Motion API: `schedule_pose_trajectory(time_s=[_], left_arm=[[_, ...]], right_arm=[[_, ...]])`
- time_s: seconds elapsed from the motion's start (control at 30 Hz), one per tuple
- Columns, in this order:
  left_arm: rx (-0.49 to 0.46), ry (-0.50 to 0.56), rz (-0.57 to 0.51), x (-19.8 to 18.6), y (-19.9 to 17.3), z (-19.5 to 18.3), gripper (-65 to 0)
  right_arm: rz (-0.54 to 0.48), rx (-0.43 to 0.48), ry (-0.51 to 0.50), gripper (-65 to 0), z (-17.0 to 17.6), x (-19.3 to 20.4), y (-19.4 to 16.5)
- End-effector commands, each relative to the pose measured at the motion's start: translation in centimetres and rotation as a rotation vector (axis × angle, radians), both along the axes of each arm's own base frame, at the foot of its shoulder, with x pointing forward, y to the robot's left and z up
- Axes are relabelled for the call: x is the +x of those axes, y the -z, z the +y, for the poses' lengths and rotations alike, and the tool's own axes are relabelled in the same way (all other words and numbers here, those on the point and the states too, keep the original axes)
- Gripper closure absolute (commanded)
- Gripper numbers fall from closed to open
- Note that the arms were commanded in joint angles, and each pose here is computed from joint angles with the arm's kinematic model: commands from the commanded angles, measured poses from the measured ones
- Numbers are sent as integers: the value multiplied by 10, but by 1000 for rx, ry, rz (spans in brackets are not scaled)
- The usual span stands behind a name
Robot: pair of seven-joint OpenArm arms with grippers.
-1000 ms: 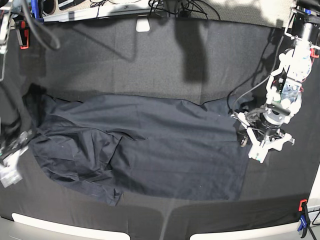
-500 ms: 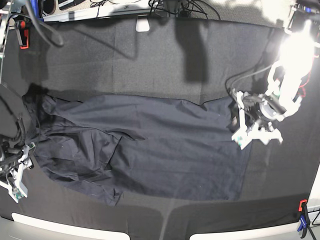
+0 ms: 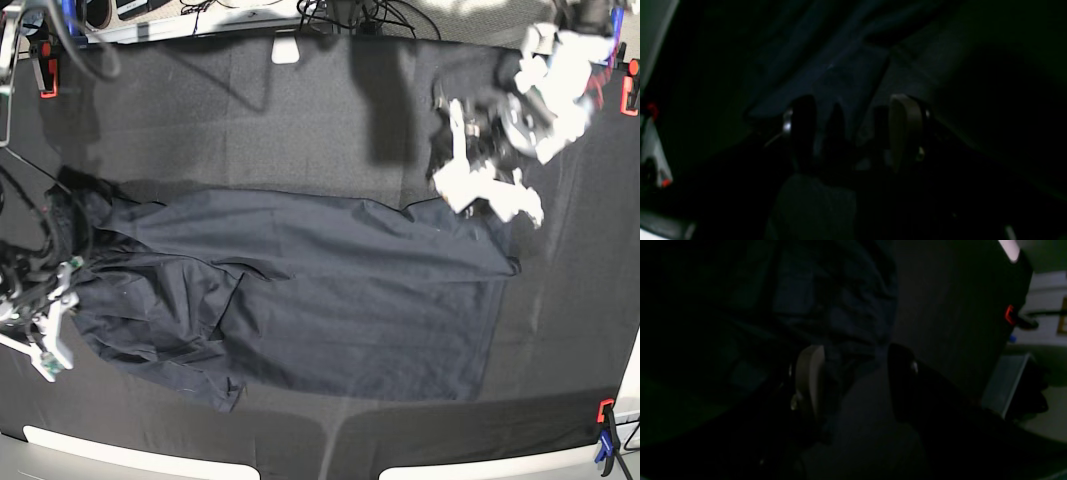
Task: Layout the t-shirt on the table in an organized manner, then fold the t-shirt properly
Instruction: 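Release the shirt and raise both grippers above the folded edge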
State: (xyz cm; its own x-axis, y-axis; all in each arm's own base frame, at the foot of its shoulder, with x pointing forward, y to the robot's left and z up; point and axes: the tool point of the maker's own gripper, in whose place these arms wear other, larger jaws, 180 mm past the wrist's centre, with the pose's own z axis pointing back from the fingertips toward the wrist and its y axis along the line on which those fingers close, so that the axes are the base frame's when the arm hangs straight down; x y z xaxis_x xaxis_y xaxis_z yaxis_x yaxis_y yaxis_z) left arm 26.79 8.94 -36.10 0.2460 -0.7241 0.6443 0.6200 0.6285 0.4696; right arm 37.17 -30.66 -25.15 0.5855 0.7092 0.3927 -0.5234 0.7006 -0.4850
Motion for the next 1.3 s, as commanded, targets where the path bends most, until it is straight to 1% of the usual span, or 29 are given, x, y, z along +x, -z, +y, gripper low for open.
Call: schedule_pose_trajectory(time_s=[0.0,0.07,0.13,0.2,0.27,0.37,0.43,0.53,0.6,0.63,0.7,0.73,0.77,0.8,0.83,0.93,1.0,1.1,1.13,1.17,1.27], left_arm=[[11,-11,-60,10,-9,-1,-319],[29,-4,-46,6,4,-10,-319],[76,7,-36,3,20,-18,-320],[145,-28,-67,9,30,-15,-320],[208,-73,-74,14,40,-7,-320],[232,-147,-55,18,52,5,-320],[243,-180,-63,21,55,11,-320],[253,-197,-77,25,55,16,-320],[270,-186,-101,28,51,16,-319],[267,-175,-118,30,48,13,-308],[237,-153,-143,34,44,6,-251],[221,-146,-152,36,42,3,-204],[209,-146,-152,37,41,1,-140],[206,-147,-152,38,41,1,-55],[209,-149,-154,39,41,2,0],[257,-170,-140,37,43,10,0],[272,-187,-123,36,45,14,0],[274,-193,-116,35,46,16,0],[274,-193,-116,35,46,15,0],[274,-193,-116,35,46,15,0],[273,-193,-116,35,46,15,0]], right_arm=[[-38,-27,-15,-295,-3,3,-15],[-23,-32,-34,-295,2,-5,-8],[-8,-36,-59,-295,10,-13,-1],[4,-42,-88,-295,19,-23,4],[13,-52,-119,-295,28,-32,9],[31,-54,-159,-295,40,-46,16],[51,-53,-182,-295,46,-57,23],[91,-51,-208,-295,54,-75,36],[122,-39,-227,-295,60,-88,45],[137,-33,-236,-295,64,-95,50],[166,-20,-256,-295,70,-109,59],[179,-13,-266,-295,73,-116,63],[194,-7,-273,-295,75,-123,67],[206,2,-279,-295,77,-128,71],[221,11,-284,-295,79,-134,76],[235,31,-304,-295,83,-148,86],[195,31,-331,-295,85,-147,90],[133,56,-355,-295,82,-139,98],[118,34,-356,-295,75,-135,103],[93,-7,-357,-295,65,-130,106],[23,-180,-310,-295,25,-115,110]])
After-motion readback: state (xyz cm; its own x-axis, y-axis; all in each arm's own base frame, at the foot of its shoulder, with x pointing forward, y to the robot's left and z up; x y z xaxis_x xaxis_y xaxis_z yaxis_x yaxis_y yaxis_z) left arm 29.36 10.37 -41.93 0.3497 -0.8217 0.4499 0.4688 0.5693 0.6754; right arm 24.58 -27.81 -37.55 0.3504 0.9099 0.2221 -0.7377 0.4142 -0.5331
